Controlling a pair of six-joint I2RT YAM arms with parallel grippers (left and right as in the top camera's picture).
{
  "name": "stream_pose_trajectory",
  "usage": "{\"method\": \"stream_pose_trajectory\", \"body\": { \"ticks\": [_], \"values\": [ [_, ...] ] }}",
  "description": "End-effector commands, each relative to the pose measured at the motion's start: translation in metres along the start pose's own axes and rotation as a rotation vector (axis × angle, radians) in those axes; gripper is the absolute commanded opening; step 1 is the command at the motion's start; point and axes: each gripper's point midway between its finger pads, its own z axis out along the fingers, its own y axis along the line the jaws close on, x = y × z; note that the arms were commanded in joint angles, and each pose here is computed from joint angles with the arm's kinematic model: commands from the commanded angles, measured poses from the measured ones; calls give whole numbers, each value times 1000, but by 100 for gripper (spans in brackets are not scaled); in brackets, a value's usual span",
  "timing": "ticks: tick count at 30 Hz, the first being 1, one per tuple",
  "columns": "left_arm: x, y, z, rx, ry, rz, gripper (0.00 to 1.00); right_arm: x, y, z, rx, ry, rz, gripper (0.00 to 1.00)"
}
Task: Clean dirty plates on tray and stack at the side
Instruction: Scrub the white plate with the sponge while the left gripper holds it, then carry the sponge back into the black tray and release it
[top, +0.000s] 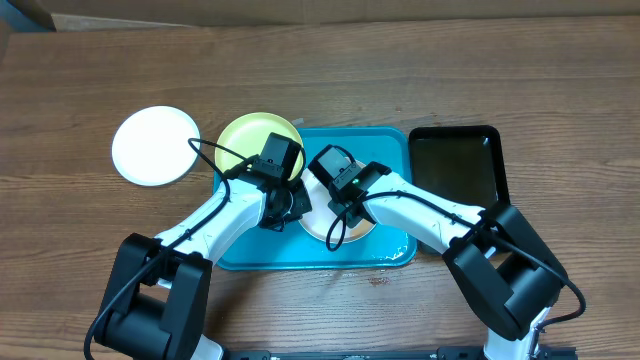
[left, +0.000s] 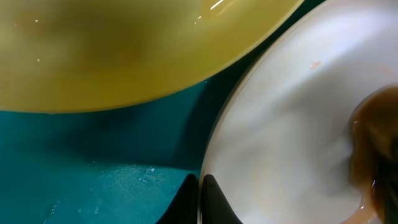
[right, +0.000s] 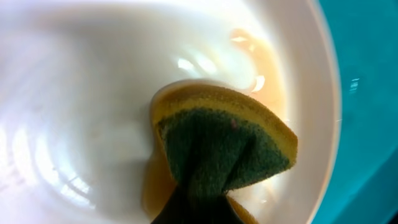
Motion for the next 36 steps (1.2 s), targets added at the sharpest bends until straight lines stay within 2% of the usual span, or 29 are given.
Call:
{"method": "stream_pose_trajectory", "body": {
  "ticks": [1,4,9,14,17,21,26,32,36],
  "values": [
    [-3,-5,1,9,-4,25,4,14,34,8,-160,70,-27,4],
    [-3,-5,1,9,-4,24,4,4,41,-4,-249,63,-9,4],
    [-3,-5,1,9,-4,24,4,-34,49,-31,-441,-30,55,4],
    [-2,-4,1,6,-1,27,4,-56,-1,-53,-422,-64,173,4],
    [-2,-4,1,6,-1,27,4,-56,-36,-68,-410,-66,247,4],
    [-2,-4,1,7,-1,27,4,-36,-93,-81,-360,-46,369,4],
    [-2,-4,1,7,-1,27,4,20,-153,-71,-256,89,518,4],
    [-2,-4,1,7,-1,27,5,71,-187,-40,-211,185,714,4],
    [-2,-4,1,7,-1,27,5,90,-191,-14,-185,190,790,4]
  ]
}}
